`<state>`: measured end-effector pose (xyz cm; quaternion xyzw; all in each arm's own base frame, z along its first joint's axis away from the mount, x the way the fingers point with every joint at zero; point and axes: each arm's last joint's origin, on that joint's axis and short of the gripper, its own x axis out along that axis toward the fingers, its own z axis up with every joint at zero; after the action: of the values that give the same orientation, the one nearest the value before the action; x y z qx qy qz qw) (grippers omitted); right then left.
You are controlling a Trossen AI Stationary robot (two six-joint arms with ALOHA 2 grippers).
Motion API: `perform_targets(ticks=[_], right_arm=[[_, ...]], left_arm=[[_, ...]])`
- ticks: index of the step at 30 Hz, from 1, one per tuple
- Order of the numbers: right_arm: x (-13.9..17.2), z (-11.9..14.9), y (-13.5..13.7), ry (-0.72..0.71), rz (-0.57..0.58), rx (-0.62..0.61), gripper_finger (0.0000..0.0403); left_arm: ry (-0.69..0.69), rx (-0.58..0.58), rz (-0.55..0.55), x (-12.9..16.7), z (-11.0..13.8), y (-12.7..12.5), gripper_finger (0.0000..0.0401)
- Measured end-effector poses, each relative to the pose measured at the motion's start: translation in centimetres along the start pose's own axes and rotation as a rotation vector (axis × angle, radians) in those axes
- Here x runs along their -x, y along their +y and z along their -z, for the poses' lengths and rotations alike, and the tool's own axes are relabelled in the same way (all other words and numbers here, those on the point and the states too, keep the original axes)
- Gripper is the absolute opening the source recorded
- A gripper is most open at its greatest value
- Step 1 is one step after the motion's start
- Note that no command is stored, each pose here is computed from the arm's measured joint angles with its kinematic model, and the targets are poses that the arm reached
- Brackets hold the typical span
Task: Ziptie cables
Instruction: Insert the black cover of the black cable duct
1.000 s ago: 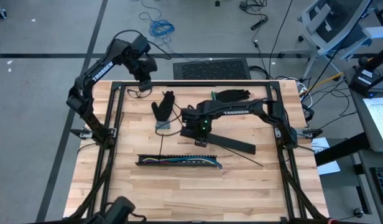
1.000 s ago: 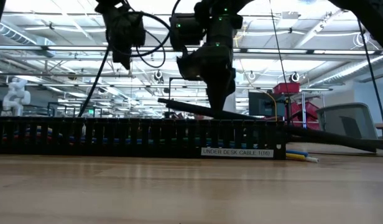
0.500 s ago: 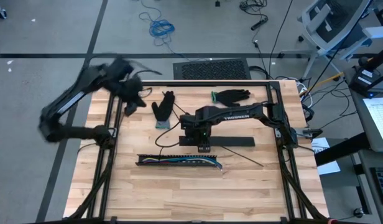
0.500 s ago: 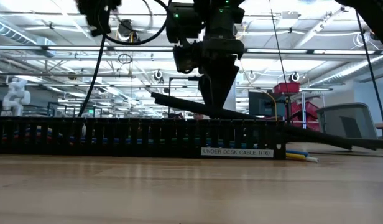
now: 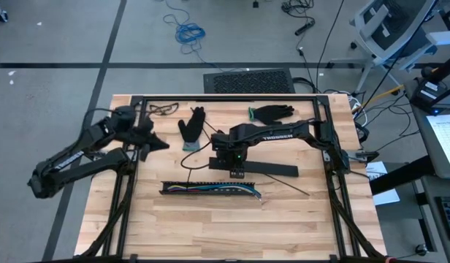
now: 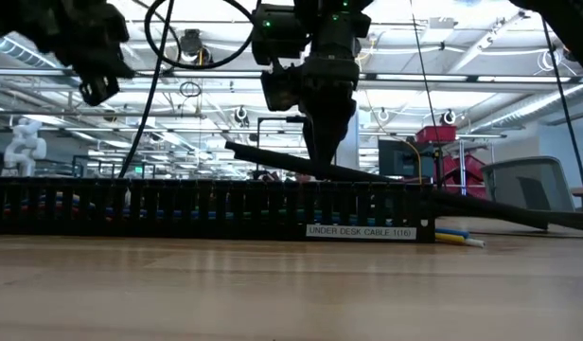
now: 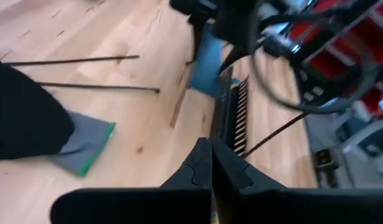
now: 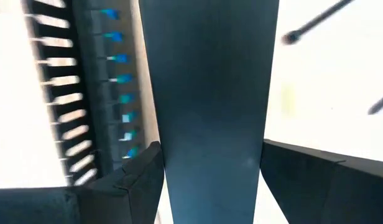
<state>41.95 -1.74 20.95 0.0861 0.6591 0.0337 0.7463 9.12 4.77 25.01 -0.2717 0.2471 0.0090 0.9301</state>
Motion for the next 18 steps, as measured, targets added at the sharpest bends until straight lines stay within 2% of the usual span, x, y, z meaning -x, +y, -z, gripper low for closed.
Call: perform_targets(ticks=[4,10,18], right_arm=[[-0.2,0.1,1.5,0.006,-0.024,0.006,0.024],[-0.6,0.2,3.9,-0.001,-0.031,0.022,0.024],[-0.8,0.1,4.9,-0.014,-0.04,-0.013,0.024]], left_arm=[[0.002,-0.057,-0.027,-0.3,0.1,0.1,0.0],[-0.012,-0.082,-0.02,-0.4,-0.1,-0.1,0.0],[-0.014,-0.076,-0.045,-0.4,-0.1,-0.1,0.0]])
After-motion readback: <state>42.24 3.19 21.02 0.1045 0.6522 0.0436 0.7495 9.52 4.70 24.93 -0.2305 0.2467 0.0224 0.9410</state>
